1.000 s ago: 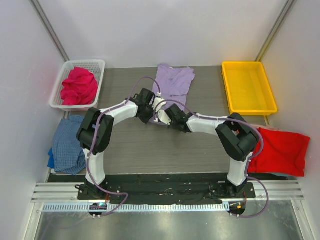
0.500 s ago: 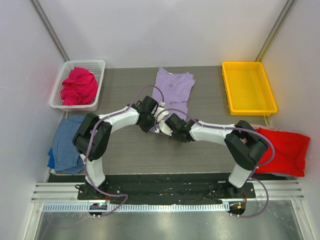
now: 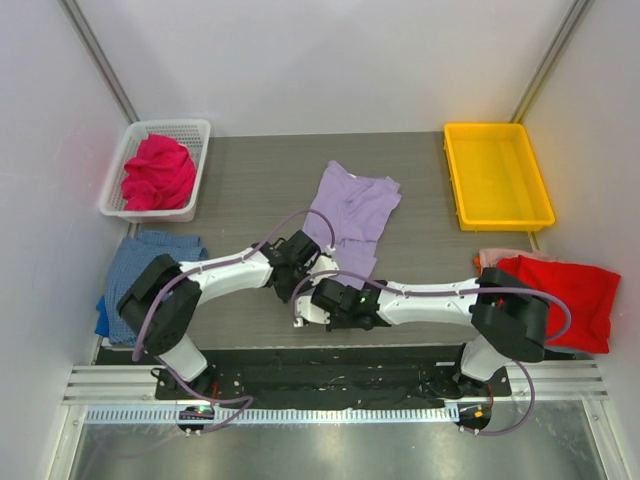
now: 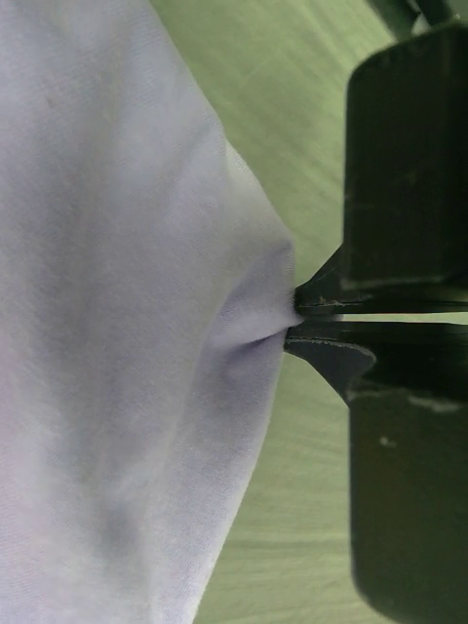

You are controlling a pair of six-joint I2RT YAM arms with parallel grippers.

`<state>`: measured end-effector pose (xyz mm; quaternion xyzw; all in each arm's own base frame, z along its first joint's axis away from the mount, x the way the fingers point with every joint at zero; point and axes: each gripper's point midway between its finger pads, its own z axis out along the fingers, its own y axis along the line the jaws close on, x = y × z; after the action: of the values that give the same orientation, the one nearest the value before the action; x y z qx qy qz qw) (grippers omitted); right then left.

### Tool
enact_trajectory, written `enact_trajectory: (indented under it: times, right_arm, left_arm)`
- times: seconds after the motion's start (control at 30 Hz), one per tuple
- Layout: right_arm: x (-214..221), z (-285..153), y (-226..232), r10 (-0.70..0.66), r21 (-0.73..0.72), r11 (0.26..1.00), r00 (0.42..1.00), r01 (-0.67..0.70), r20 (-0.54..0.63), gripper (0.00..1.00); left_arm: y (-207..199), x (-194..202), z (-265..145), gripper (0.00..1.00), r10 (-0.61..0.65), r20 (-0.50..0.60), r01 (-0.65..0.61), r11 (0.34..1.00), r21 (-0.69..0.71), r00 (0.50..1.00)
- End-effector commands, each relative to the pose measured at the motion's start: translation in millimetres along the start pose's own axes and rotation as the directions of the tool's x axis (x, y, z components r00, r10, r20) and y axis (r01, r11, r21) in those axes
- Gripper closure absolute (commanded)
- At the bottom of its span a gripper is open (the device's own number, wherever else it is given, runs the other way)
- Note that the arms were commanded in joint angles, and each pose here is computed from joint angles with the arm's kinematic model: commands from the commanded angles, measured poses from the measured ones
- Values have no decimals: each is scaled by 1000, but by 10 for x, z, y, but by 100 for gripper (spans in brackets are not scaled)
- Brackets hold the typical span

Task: Fold and stack the t-shirts
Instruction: Grab one side of the 2/3 rectangular tshirt with both arms

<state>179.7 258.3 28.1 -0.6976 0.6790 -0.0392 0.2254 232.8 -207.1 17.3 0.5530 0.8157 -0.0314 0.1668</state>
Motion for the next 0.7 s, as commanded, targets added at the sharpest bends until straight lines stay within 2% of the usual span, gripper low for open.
enact_trajectory:
  times: [0.0, 0.2, 0.3, 0.53, 0.67]
  right_arm:
    - [-58, -125, 124, 11, -19, 1000, 999, -11, 42, 99]
    - [-53, -212, 201, 4, -19, 1000, 999, -3, 49, 99]
    - [-3, -249, 47, -2, 70, 998, 999, 0, 36, 99]
    - [-69, -495, -343, 4, 243, 970, 998, -17, 55, 99]
    - [-109, -678, -676, 27, 337, 940, 997, -49, 69, 99]
  left_arm:
    - [-151, 258, -125, 100, -9, -45, 11, 999, 30, 999]
    - [-193, 348, -246, 100, -6, -44, 8, 1000, 30, 999]
    - [-97, 253, -328, 100, -12, 14, 12, 1000, -24, 1000]
    - [166, -238, -580, 100, 20, 201, 7, 991, -130, 979]
    - [284, -429, -706, 100, 40, 257, 6, 984, -175, 965]
